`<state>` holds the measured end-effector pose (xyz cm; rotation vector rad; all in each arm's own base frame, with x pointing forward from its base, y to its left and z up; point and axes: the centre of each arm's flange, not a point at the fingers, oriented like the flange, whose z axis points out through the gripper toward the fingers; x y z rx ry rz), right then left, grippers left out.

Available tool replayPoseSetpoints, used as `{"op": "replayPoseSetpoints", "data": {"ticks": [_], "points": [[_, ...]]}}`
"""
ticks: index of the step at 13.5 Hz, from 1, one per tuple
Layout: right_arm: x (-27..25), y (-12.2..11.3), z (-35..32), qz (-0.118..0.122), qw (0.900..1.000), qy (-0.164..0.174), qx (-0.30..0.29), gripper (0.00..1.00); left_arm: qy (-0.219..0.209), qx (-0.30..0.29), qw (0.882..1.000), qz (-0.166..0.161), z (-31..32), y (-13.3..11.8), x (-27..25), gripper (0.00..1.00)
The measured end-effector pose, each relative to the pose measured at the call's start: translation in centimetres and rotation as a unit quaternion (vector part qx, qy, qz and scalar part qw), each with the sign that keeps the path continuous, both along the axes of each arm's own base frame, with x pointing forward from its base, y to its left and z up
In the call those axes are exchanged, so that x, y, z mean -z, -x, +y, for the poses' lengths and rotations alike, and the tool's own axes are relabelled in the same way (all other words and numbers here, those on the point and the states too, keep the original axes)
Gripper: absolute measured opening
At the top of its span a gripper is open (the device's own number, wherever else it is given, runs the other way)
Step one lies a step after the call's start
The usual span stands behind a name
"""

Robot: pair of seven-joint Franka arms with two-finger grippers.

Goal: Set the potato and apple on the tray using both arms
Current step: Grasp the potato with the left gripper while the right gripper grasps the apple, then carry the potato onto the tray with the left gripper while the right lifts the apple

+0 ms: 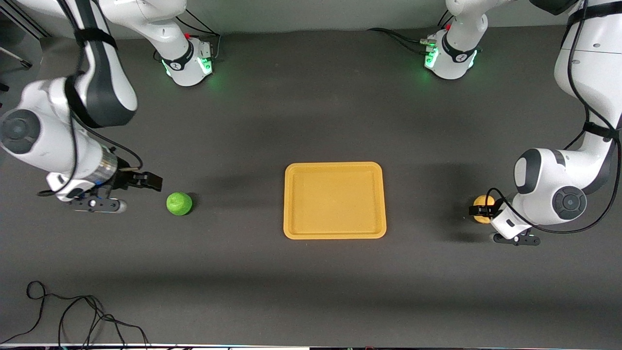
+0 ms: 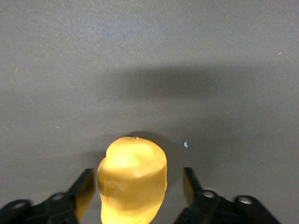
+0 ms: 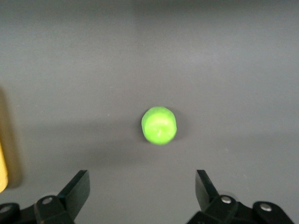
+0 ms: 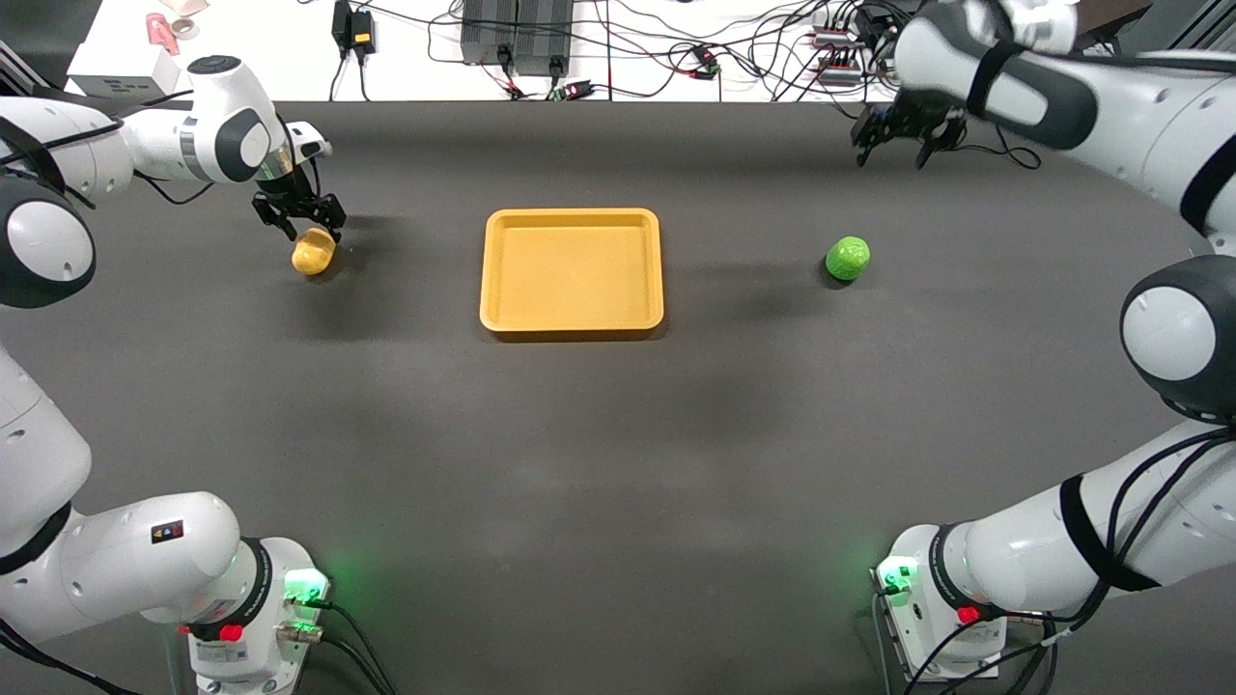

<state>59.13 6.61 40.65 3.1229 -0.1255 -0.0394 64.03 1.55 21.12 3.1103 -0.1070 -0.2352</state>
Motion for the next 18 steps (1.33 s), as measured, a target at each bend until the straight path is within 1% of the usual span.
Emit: {"op": "replayPoseSetpoints", "data": {"ticks": [1,2,5,6,8,9,11,13,14,16,18], "points": [[2.3,0.6,-0.1,-0.007,1.000,-0.001,-0.001,1.00,0.000,0.000,1.000,0.000,0.0,0.0,0.0,0.66],[4.2,1.3,-0.2,-0.014,1.000,-0.001,-0.004,1.00,0.000,0.000,1.000,0.000,0.0,0.0,0.0,0.57],[8.5,3.0,-0.4,-0.031,0.999,-0.002,-0.009,1.00,0.000,0.003,1.000,-0.006,-0.3,-0.2,-0.8,0.56],[10.0,3.3,-0.6,-0.033,0.999,-0.002,-0.009,1.00,-0.001,0.005,1.000,-0.010,-0.8,-0.3,-1.7,0.56],[13.1,3.7,-0.9,-0.030,1.000,0.000,-0.007,1.00,-0.007,0.002,1.000,-0.002,-3.7,-0.4,-4.7,0.56],[14.4,3.7,-1.0,-0.028,1.000,0.001,-0.006,1.00,-0.012,-0.005,1.000,0.003,-6.3,-0.4,-6.6,0.56],[16.5,3.5,-1.3,-0.030,1.000,0.003,-0.004,1.00,-0.016,-0.024,1.000,0.001,-13.3,-0.2,-9.9,0.56],[18.5,3.2,-2.0,-0.042,0.999,0.005,0.001,1.00,-0.018,-0.040,0.999,-0.007,-21.2,1.3,-11.0,0.56],[19.6,3.1,-2.3,-0.046,0.999,0.005,0.002,0.94,-0.019,-0.048,0.999,-0.010,-24.8,2.4,-10.7,0.56],[20.5,2.9,-2.4,-0.052,0.999,0.006,0.003,0.72,-0.008,-0.076,0.997,-0.026,-31.0,4.2,-9.2,0.56],[19.6,2.5,-2.7,-0.056,0.998,0.007,0.006,0.70,0.006,-0.098,0.995,-0.032,-34.7,5.3,-7.0,0.56]]}}
